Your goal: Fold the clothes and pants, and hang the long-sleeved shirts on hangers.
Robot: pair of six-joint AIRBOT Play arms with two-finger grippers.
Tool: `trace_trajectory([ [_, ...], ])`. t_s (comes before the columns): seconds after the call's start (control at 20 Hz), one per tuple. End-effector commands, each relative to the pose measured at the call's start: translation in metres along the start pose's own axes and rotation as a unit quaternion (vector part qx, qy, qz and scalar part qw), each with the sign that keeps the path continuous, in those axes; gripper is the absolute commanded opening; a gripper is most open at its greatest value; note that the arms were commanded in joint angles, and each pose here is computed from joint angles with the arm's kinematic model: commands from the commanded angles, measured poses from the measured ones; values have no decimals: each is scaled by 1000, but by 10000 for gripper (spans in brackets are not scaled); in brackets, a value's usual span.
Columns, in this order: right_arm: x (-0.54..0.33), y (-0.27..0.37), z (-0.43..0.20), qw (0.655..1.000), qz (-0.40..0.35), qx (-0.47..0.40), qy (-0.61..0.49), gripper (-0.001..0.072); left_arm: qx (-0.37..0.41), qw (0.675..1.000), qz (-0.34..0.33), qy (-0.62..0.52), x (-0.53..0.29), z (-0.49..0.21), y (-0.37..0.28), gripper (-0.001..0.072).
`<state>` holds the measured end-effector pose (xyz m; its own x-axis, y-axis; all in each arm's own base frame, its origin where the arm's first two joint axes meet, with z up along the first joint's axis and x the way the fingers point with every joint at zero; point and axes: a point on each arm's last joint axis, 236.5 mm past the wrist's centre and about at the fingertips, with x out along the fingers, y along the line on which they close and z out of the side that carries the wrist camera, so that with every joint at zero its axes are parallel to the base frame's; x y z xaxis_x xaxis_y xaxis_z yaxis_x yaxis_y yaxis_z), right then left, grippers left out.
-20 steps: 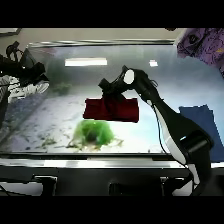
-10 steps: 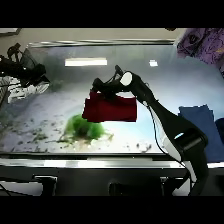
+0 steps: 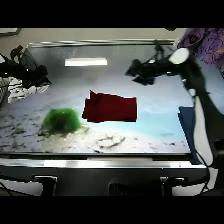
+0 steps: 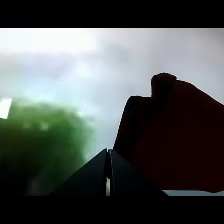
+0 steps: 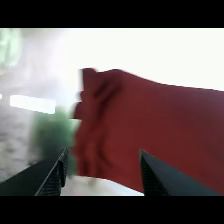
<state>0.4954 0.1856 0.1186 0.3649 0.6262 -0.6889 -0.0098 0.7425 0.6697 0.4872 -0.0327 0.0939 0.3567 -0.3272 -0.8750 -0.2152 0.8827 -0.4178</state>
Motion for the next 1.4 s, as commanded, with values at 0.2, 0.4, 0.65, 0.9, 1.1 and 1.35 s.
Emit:
trace_trajectory([
  [0.2,-16,-155,-40,994,11,93,59,520,0,1000,3,-7,1,4,2,15],
  [0.4,43,-168,-80,986,57,130,85,520,0,1000,3,-7,1,4,2,14],
  [0.65,97,-169,-105,985,51,125,111,518,4,1000,3,-7,1,4,2,15],
  [0.9,125,-157,-102,989,36,113,86,435,15,1000,3,-7,1,4,2,15],
  [1.1,129,-141,-104,989,49,105,87,43,22,1000,3,-7,1,4,2,15],
  [1.35,73,-116,-32,990,66,121,-1,27,22,1000,3,-6,1,3,2,15],
])
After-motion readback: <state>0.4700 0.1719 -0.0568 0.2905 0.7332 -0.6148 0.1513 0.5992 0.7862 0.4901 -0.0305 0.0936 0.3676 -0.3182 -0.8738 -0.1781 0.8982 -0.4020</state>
